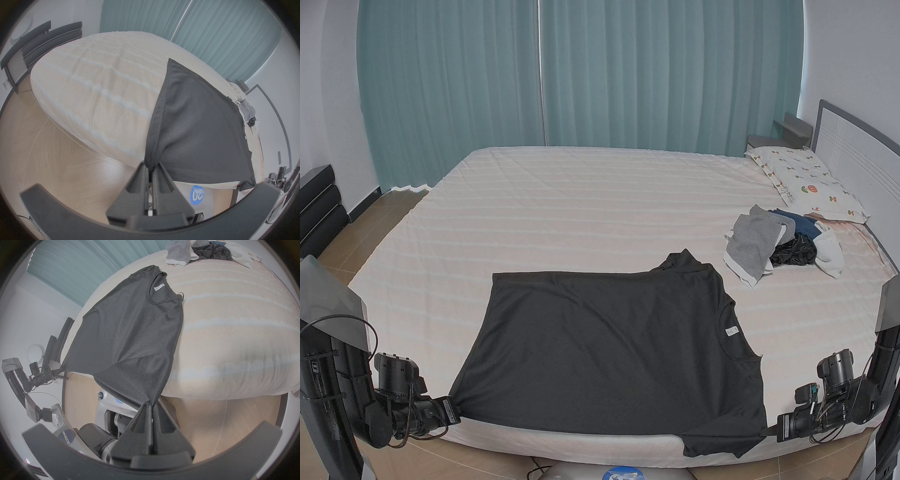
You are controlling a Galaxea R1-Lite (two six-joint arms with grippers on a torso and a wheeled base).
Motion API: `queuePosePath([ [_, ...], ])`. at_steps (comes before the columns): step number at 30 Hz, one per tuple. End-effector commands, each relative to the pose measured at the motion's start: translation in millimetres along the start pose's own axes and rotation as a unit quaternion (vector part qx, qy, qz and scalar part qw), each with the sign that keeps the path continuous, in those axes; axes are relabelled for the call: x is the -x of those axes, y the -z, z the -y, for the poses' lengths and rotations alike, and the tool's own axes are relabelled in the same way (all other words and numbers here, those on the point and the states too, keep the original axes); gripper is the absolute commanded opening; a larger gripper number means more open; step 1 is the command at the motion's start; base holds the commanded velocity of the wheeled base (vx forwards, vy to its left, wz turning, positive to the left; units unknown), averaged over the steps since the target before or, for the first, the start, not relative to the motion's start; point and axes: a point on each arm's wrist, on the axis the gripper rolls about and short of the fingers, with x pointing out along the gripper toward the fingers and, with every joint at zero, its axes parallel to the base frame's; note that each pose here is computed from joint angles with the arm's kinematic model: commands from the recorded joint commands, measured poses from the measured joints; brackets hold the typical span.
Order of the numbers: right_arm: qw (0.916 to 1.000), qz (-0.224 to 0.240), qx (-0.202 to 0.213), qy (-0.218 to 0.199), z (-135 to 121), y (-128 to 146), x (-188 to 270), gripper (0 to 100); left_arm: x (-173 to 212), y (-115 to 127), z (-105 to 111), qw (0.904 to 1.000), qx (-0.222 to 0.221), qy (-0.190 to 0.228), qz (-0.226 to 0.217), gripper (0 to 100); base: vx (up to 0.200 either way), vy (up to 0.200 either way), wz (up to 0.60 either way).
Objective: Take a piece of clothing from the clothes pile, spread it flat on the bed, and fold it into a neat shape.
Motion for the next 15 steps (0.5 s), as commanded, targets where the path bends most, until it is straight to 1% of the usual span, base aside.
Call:
queuePosePath([
  [1,1.0000,-0.004,0.000,0.001,-0.8,4.0,3.1,0,0.0,4.8,-2.7,0.9998,-0.002,-0.019,-0.010,0,0.000,0.000,0.00],
  [2,1.0000,-0.004,0.000,0.001,-0.8,4.0,3.1,0,0.0,5.2,-2.7,0.9997,-0.005,-0.022,-0.011,0,0.000,0.000,0.00],
  [5,0.9999,-0.010,-0.001,0.004,-0.5,5.4,3.2,0,0.9,9.0,-4.9,0.9982,-0.025,-0.048,-0.023,0,0.000,0.000,0.00],
  [8,0.9999,-0.015,0.003,0.004,-0.4,6.5,3.2,0,1.1,10.7,-5.8,0.9973,-0.031,-0.060,-0.030,0,0.000,0.000,0.00],
  [10,0.9998,-0.018,0.008,0.005,-0.1,7.1,3.3,0,1.3,14.0,-6.3,0.9956,-0.038,-0.076,-0.040,0,0.000,0.000,0.00],
  [14,0.9998,-0.016,0.009,0.004,-0.5,6.7,4.1,0,1.6,15.7,-5.5,0.9947,-0.044,-0.082,-0.045,0,0.000,0.000,0.00],
  [15,0.9998,-0.015,0.010,0.004,-0.9,6.7,5.1,0,2.2,17.7,-5.4,0.9940,-0.045,-0.084,-0.054,0,0.000,0.000,0.00],
])
